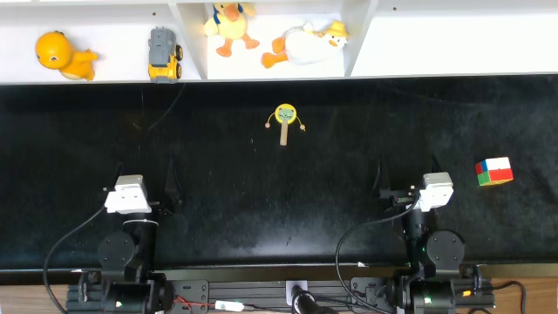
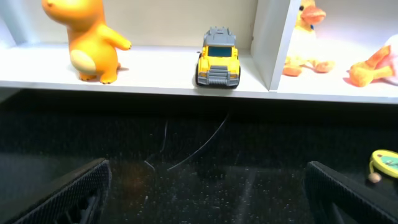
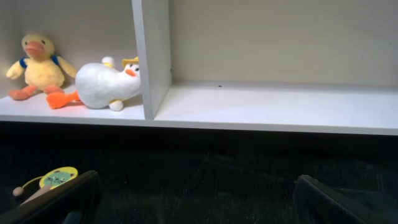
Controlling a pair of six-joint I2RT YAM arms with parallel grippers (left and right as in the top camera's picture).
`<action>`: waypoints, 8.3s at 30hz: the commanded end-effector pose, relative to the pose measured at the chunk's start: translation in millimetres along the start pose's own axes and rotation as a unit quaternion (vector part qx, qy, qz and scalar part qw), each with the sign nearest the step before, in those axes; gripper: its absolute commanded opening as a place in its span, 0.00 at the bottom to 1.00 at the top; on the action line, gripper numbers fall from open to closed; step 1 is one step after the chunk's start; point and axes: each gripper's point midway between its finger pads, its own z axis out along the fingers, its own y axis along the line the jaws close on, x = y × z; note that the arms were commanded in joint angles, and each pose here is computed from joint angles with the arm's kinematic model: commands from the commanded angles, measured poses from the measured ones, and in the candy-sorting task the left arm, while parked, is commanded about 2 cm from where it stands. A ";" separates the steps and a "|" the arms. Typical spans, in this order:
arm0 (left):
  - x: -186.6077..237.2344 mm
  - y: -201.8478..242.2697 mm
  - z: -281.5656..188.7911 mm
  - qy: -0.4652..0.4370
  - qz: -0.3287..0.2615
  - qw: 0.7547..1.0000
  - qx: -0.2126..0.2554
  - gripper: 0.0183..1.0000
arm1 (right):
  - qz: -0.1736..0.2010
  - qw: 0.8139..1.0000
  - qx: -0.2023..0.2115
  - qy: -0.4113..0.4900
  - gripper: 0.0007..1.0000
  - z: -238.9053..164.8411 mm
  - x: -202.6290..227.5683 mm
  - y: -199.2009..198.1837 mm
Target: Store Toys
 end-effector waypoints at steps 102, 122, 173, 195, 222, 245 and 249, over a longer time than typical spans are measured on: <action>-1.1 -0.3 -0.5 -0.004 -0.031 1.000 0.003 1.00 | 0.074 0.830 0.155 0.531 0.04 103.7 138.3 227.7; -1.1 -0.3 -0.5 -0.004 -0.031 1.000 0.003 1.00 | 0.099 0.856 0.171 0.477 0.04 -8.3 53.1 32.8; -1.1 -0.3 -0.5 -0.004 -0.031 1.000 0.003 1.00 | -0.107 0.870 0.030 0.481 1.00 168.6 -0.2 6.2; -1.1 -0.3 -0.5 -0.004 -0.031 1.000 0.003 1.00 | -0.084 0.862 0.044 0.498 1.00 1.4 -18.1 -7.7; -1.1 -0.3 -0.5 -0.004 -0.031 1.000 0.003 1.00 | -0.039 0.839 0.248 0.482 1.00 -5.2 7.1 -179.8; -1.1 -0.3 -0.5 -0.004 -0.031 1.000 0.003 1.00 | -0.110 0.850 0.164 0.488 1.00 -28.4 91.7 -241.8; -1.1 -0.3 -0.5 -0.004 -0.031 1.000 0.003 1.00 | -0.101 0.848 0.160 0.496 1.00 -26.3 103.9 -244.8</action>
